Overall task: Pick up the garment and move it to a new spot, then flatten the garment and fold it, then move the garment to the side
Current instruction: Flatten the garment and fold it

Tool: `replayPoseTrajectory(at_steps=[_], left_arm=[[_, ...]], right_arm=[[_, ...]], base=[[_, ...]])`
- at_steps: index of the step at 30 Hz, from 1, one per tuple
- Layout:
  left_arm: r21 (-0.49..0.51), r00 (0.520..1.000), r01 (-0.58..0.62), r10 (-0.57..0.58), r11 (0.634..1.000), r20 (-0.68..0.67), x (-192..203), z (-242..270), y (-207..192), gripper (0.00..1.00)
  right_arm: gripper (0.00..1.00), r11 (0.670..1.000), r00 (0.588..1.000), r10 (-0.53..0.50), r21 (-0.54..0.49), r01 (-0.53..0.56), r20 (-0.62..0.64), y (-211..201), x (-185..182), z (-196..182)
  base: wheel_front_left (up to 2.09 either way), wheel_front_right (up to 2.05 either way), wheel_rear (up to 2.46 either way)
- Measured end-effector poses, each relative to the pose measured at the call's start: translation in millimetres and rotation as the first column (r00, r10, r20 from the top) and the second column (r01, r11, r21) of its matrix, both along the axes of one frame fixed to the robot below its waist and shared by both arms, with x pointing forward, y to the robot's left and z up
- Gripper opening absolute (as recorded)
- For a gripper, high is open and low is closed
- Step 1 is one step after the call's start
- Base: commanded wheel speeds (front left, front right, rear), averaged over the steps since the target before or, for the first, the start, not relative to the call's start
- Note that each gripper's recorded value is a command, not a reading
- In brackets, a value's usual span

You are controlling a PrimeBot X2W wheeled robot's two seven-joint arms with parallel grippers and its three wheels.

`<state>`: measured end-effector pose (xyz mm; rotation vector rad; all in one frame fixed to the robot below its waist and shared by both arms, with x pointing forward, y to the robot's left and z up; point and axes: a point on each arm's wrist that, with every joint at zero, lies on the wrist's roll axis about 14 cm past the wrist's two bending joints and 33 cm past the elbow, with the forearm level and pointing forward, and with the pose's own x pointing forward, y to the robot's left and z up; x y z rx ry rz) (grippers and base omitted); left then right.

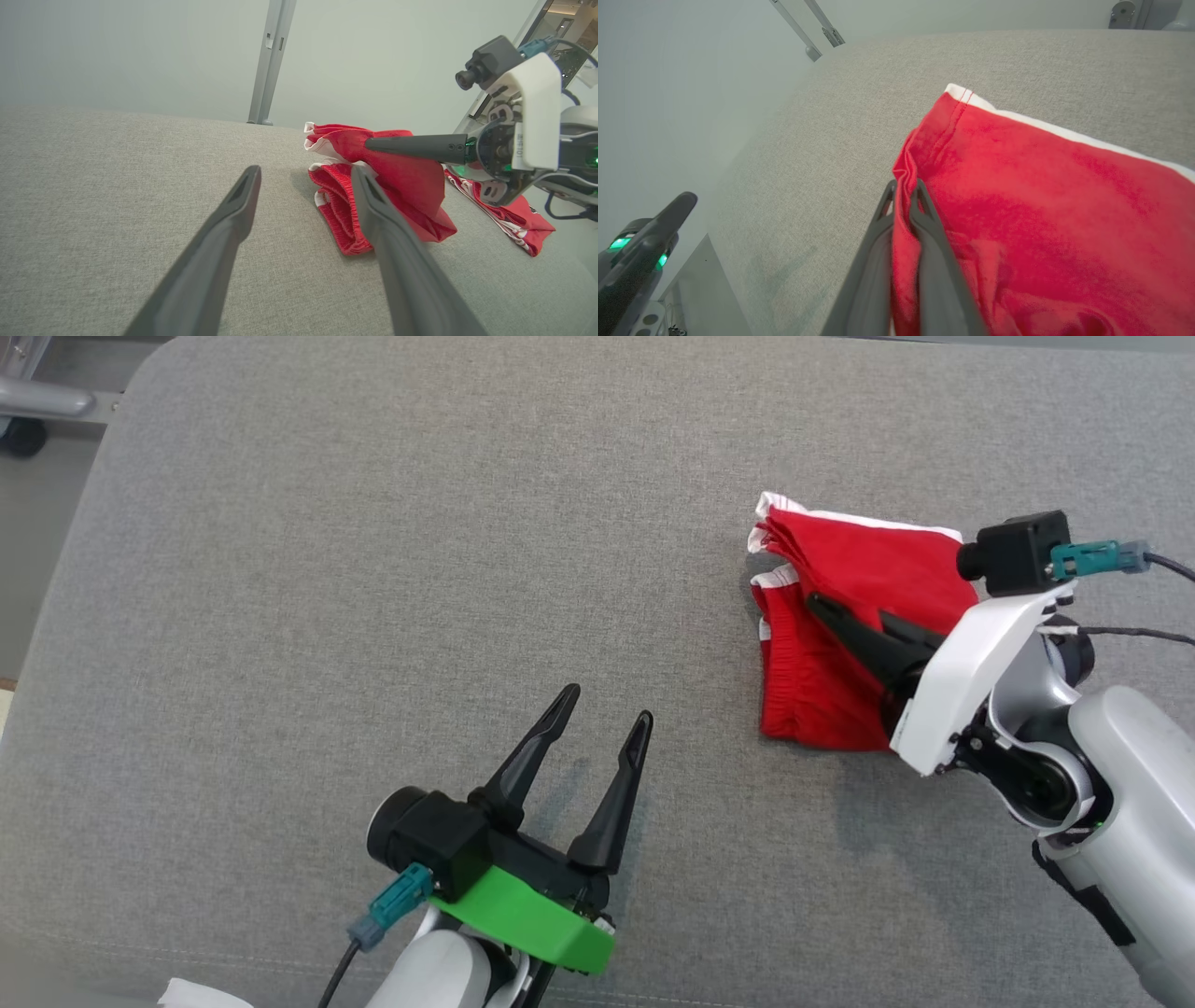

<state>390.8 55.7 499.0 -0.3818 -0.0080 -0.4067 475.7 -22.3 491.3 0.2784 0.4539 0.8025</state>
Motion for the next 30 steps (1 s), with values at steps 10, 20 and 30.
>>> replayPoseTrajectory(at_steps=[10,20,30], left_arm=[[-0.004,1.000,0.002,-0.002,1.000,0.001,-1.8,1.5,-0.8,1.00],[0.014,1.000,-0.023,0.023,1.000,0.000,-13.1,1.1,5.1,1.00],[0.027,0.989,-0.149,0.149,0.988,0.011,-14.6,7.0,30.7,1.00]], right_arm=[[1.00,0.982,0.998,-0.044,0.181,0.052,-0.047,9.7,-12.0,11.2],[1.00,0.919,0.882,-0.388,0.190,0.347,0.269,-94.6,6.6,46.2],[1.00,0.860,0.778,-0.495,0.094,0.501,0.386,-145.7,-38.8,18.0]], base=[[0.00,0.00,0.00],[0.00,0.00,0.00],[0.00,0.00,0.00]])
